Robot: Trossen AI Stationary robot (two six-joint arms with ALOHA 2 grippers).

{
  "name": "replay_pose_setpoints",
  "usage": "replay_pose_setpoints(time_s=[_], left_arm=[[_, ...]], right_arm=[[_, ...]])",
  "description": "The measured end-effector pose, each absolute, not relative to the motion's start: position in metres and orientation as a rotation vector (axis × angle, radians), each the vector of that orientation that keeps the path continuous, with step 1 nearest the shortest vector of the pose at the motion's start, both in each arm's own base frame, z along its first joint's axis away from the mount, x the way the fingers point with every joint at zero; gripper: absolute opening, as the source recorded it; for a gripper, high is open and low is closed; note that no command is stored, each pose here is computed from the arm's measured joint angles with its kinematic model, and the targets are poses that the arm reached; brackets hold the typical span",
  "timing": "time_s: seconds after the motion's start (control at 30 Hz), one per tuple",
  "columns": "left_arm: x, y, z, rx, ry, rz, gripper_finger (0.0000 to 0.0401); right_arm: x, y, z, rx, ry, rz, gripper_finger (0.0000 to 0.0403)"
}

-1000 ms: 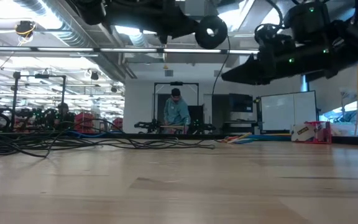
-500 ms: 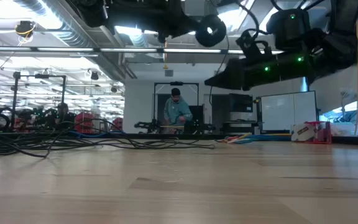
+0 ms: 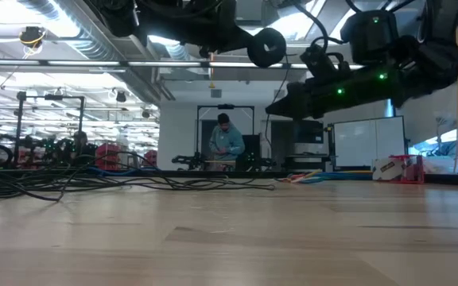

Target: Coiling cords

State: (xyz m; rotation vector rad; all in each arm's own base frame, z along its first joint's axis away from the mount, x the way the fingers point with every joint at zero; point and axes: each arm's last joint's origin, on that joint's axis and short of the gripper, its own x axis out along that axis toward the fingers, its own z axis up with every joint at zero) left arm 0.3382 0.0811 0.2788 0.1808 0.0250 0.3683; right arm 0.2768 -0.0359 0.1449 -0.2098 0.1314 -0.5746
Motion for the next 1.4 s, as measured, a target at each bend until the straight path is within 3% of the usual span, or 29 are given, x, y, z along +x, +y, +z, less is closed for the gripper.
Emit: replay_pose_setpoints(time_s=[0.2, 0.5, 0.8, 1.07, 1.4], left_arm=[[0.338, 0.081, 0.279, 0.181, 0.025, 0.368, 0.0001], [0.338, 0.081, 0.279, 0.181, 0.023, 0.368, 0.0001], [0.338, 0.081, 0.280, 0.168, 0.012, 0.383, 0.0001], [0.339, 0.076, 0.286, 0.100, -0.070, 0.275, 0.0001], [0.337, 0.080, 0.280, 0.169, 0.019, 0.501, 0.0001]], right_arm=[[0.277, -0.035, 0.145, -0.198, 0.126, -0.557, 0.0129], [0.286, -0.036, 0.151, -0.195, 0.115, -0.549, 0.0009], [0.297, -0.031, 0.160, -0.117, 0.081, -0.479, 0.0006], [0.328, -0.032, 0.183, -0.227, 0.160, -0.466, 0.0006], [0.331, -0.016, 0.190, -0.257, 0.140, -0.439, 0.0004]])
